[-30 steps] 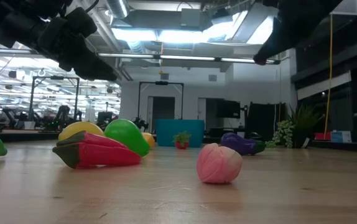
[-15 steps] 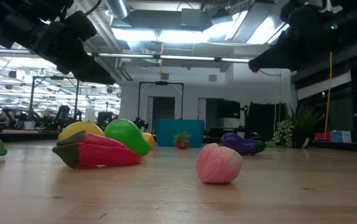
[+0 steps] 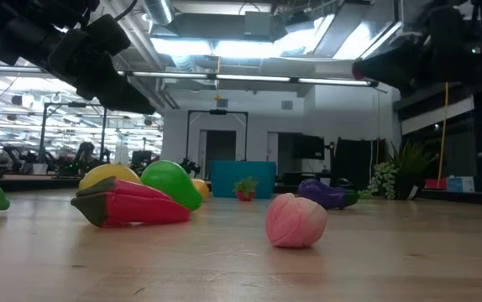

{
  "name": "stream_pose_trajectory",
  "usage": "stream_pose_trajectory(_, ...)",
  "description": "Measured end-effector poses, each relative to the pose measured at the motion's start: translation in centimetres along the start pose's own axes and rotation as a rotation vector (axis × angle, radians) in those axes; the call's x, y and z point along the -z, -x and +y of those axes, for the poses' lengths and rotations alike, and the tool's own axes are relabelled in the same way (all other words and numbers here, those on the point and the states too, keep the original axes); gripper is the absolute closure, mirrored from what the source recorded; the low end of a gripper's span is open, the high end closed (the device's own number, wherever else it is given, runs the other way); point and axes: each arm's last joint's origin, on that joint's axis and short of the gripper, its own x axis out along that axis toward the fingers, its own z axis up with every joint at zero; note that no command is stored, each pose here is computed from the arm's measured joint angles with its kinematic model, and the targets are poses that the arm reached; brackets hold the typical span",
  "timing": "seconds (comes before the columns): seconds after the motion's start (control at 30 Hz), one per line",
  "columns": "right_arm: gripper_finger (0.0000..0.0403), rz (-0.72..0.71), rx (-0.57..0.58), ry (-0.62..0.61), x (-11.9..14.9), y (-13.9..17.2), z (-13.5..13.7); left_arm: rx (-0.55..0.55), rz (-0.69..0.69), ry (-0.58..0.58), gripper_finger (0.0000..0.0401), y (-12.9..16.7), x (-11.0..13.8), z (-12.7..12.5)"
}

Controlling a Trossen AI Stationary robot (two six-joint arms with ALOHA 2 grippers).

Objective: Pick and placing Produce into tupperware
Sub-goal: Put the cherry into the blue bin

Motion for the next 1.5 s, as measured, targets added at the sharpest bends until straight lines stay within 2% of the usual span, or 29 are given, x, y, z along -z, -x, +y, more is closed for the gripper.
stream_pose_trajectory(0.27,0.0388,-0.113,-0.153,0.001,0.5,1.2,-0.2,-0.001,0.000,0.000,0.0187,0.0,0.0,0.0)
stream_pose_trajectory(0.6,0.0388,-0.122,-0.150,0.013,0.4,1.1,-0.3,0.000,0.000,0.000,0.0187,0.0,0.0,0.0)
stream_pose_trajectory(0.83,0.0388,-0.112,-0.078,0.024,-0.6,-0.2,-0.9,0.000,0.000,0.000,0.0187,0.0,0.0,0.0)
stream_pose_trajectory(1.13,0.0390,0.143,0.085,0.058,-2.1,-4.3,-2.7,-0.008,-0.001,0.000,0.0187,0.0,0.0,0.0)
stream_pose_trajectory(1.5,0.0390,0.294,0.255,0.206,-1.6,-11.8,-5.5,-0.036,-0.002,-0.001,0.0187,0.0,0.0,0.1)
